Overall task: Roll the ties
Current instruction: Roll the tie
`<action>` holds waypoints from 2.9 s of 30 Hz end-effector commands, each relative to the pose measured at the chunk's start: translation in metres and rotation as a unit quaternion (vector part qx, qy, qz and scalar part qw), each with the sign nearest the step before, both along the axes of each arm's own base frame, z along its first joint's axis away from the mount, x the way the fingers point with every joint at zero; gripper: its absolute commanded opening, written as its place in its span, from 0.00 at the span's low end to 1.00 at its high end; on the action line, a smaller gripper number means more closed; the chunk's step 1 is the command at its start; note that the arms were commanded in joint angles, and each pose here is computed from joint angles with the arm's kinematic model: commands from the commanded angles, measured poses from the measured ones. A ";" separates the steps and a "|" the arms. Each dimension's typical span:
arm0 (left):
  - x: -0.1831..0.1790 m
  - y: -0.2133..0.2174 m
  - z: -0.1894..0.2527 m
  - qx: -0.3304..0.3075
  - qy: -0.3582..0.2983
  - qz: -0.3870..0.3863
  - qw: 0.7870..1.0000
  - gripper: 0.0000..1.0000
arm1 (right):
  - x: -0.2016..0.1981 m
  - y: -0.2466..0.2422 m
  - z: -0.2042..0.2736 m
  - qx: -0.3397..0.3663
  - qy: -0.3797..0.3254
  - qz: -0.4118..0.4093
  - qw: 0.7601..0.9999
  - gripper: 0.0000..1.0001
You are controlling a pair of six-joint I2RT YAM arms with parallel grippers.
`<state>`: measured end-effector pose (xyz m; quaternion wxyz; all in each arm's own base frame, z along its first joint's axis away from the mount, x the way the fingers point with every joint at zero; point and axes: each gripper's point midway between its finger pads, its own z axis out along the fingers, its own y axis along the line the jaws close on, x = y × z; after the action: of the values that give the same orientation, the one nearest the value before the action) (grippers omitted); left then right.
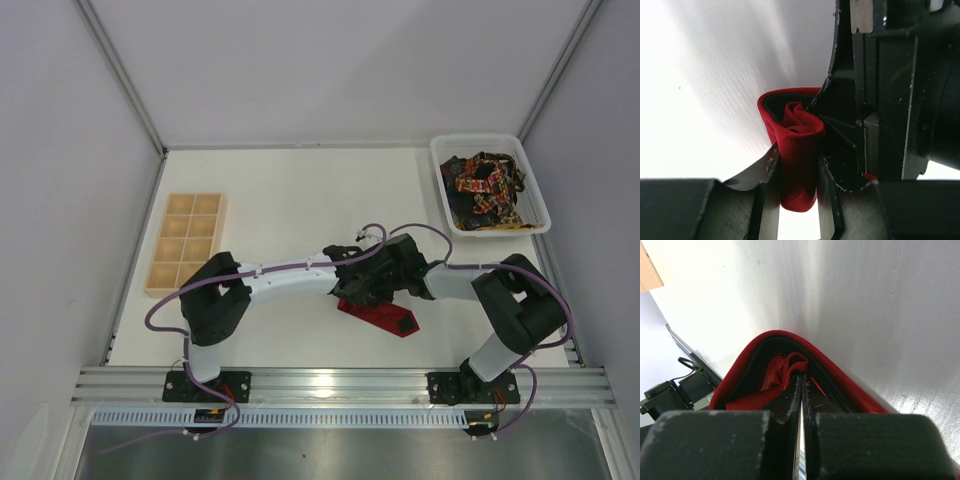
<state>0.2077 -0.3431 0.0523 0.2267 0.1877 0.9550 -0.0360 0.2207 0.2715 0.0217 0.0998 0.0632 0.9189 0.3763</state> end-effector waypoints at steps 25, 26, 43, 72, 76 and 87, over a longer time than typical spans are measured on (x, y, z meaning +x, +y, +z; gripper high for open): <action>-0.017 -0.024 -0.024 -0.038 0.038 -0.019 0.998 0.00 | 0.005 -0.014 0.004 0.002 -0.006 -0.004 1.000 0.03; -0.017 -0.024 -0.024 -0.038 0.038 -0.020 0.998 0.01 | 0.006 -0.015 0.007 0.003 -0.009 -0.004 1.000 0.03; -0.018 -0.026 -0.031 -0.026 0.045 -0.032 0.998 0.00 | -0.001 -0.052 0.013 -0.028 -0.011 -0.025 0.999 0.02; -0.024 -0.033 -0.044 -0.038 0.062 -0.044 0.996 0.30 | 0.003 -0.060 0.013 -0.017 -0.010 -0.033 0.999 0.02; -0.024 -0.033 -0.043 -0.038 0.062 -0.044 0.996 0.32 | 0.001 -0.064 0.005 -0.022 -0.004 -0.035 0.999 0.02; -0.024 -0.033 -0.044 -0.038 0.062 -0.045 0.996 0.40 | -0.005 -0.066 -0.009 -0.026 0.014 -0.038 0.999 0.02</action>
<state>0.1955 -0.3800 0.0261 0.1988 0.2034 0.9531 -0.1036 0.2145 0.2061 0.0161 0.0983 0.1043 0.9268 0.3471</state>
